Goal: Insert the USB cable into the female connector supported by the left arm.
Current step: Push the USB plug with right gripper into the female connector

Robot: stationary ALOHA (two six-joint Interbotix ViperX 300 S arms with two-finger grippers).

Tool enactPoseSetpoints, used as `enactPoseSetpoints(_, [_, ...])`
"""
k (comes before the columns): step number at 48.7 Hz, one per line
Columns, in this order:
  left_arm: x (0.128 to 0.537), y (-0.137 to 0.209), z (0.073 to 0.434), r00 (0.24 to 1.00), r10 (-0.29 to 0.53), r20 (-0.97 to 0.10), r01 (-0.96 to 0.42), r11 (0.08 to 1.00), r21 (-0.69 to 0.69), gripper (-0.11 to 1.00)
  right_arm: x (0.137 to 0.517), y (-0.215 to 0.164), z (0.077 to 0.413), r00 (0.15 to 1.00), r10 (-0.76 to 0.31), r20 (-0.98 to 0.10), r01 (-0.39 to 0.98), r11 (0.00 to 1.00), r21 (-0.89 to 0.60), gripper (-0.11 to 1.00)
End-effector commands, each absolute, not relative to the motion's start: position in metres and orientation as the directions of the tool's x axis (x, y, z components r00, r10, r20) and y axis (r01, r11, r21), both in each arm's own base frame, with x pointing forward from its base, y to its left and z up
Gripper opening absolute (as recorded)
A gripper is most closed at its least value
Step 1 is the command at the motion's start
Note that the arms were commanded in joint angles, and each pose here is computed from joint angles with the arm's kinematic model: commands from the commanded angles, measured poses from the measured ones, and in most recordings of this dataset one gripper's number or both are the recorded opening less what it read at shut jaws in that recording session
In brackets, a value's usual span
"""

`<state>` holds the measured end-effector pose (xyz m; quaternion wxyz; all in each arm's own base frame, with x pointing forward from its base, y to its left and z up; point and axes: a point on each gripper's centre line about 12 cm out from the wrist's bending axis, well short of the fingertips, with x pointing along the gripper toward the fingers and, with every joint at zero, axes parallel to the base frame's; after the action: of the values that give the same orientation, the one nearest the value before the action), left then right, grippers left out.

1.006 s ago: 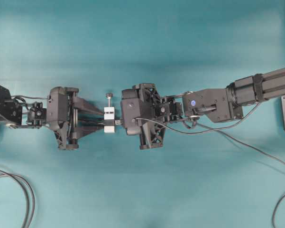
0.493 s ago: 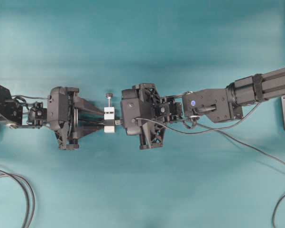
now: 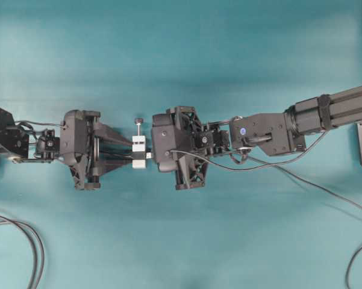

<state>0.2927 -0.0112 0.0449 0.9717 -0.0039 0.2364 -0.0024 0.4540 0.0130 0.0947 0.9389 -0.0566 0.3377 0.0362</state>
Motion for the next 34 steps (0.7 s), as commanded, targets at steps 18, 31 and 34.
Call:
enactPoseSetpoints(18, [0.302,-0.012,0.057,0.916,-0.011,-0.401,0.014,1.0,0.004,0.63,0.467,0.014,0.108,0.802,0.033,-0.596,-0.106,0.991,-0.088,0.21])
enactPoseSetpoints(31, [0.312,-0.013,0.061,0.926,-0.013,-0.377,0.017,1.0,0.007,0.63,0.477,0.014,0.113,0.815,0.033,-0.579,-0.105,0.99,-0.09,0.21])
enactPoseSetpoints(34, [0.313,-0.013,0.061,0.927,-0.013,-0.376,0.017,1.0,0.007,0.63,0.478,0.014,0.114,0.818,0.033,-0.575,-0.104,0.99,-0.091,0.21])
